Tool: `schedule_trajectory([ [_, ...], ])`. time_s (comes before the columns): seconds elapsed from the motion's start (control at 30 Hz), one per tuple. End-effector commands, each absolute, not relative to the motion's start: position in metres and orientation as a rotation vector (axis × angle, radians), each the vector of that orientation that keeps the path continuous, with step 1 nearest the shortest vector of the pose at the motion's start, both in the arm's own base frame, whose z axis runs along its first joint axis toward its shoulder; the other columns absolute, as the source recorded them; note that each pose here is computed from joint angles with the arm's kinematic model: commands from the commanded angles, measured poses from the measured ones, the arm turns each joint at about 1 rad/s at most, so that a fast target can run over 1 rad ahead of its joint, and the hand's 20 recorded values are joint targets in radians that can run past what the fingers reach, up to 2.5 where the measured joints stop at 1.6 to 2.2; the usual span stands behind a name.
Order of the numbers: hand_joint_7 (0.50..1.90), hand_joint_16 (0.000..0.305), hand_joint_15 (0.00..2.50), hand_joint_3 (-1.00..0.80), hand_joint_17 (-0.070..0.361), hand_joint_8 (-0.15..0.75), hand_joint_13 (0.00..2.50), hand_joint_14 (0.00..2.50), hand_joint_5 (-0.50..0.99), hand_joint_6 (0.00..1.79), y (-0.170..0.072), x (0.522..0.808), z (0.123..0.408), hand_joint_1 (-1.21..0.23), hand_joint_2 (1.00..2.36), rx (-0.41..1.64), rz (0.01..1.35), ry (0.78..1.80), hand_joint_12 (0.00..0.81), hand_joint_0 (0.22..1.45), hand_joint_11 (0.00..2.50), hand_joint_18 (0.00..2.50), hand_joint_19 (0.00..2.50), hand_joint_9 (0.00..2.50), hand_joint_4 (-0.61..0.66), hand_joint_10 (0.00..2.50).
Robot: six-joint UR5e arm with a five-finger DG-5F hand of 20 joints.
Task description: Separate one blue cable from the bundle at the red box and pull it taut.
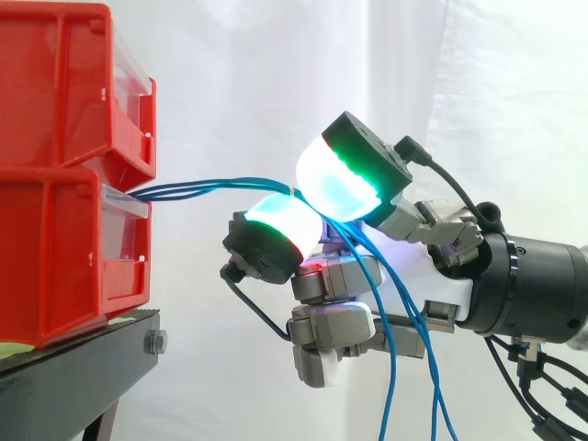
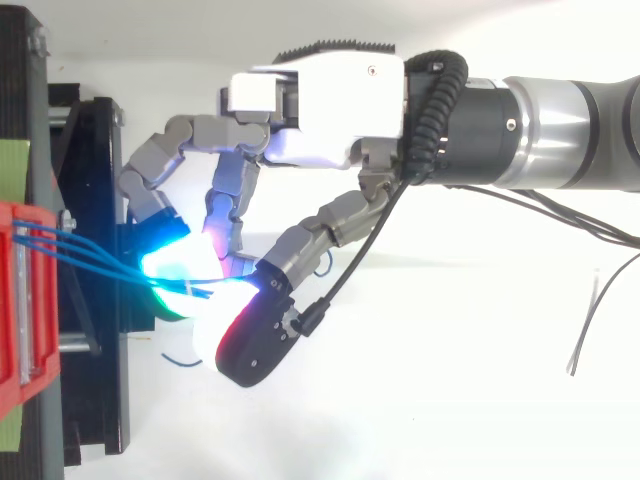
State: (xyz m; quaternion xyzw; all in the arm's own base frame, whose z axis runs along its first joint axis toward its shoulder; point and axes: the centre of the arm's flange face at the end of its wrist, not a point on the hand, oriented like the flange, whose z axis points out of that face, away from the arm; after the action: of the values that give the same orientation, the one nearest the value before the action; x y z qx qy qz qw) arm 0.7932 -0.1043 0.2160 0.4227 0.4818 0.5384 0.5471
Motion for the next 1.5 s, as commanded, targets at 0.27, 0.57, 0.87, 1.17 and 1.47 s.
schedule_trajectory([
  [0.27, 1.35, 0.049, 1.20, -0.50, 0.110, 0.301, 1.20, 0.03, -0.15, 0.92, -0.1042, 0.7932, 0.2160, -1.02, 1.00, 1.001, 1.277, 1.143, 0.407, 0.75, 1.71, 1.01, 0.60, 1.19, 0.02, 0.01],
  [0.57, 1.27, 0.050, 1.18, -0.50, 0.113, 0.280, 1.17, 0.03, -0.18, 0.93, -0.1042, 0.7932, 0.2160, -1.04, 1.00, 1.001, 1.277, 1.143, 0.408, 0.72, 1.69, 0.97, 0.58, 1.11, 0.01, 0.01],
  [0.87, 1.27, 0.051, 1.19, -0.50, 0.115, 0.299, 1.16, 0.03, -0.18, 0.92, -0.1041, 0.7933, 0.2162, -1.02, 1.00, 1.000, 1.278, 1.142, 0.412, 0.60, 1.70, 0.97, 0.62, 1.10, 0.05, 0.01],
  [1.17, 1.19, 0.059, 1.18, -0.50, 0.133, 0.345, 1.20, 0.03, -0.18, 0.92, -0.1055, 0.7931, 0.2162, -0.89, 1.00, 1.001, 1.275, 1.140, 0.448, 0.49, 1.68, 1.05, 0.65, 1.15, 0.10, 0.01],
  [1.47, 1.20, 0.056, 1.19, -0.50, 0.127, 0.326, 1.21, 0.03, -0.18, 0.90, -0.1066, 0.7936, 0.2173, -0.66, 1.00, 0.998, 1.277, 1.136, 0.429, 0.54, 1.65, 1.04, 0.70, 1.17, 0.10, 0.01],
])
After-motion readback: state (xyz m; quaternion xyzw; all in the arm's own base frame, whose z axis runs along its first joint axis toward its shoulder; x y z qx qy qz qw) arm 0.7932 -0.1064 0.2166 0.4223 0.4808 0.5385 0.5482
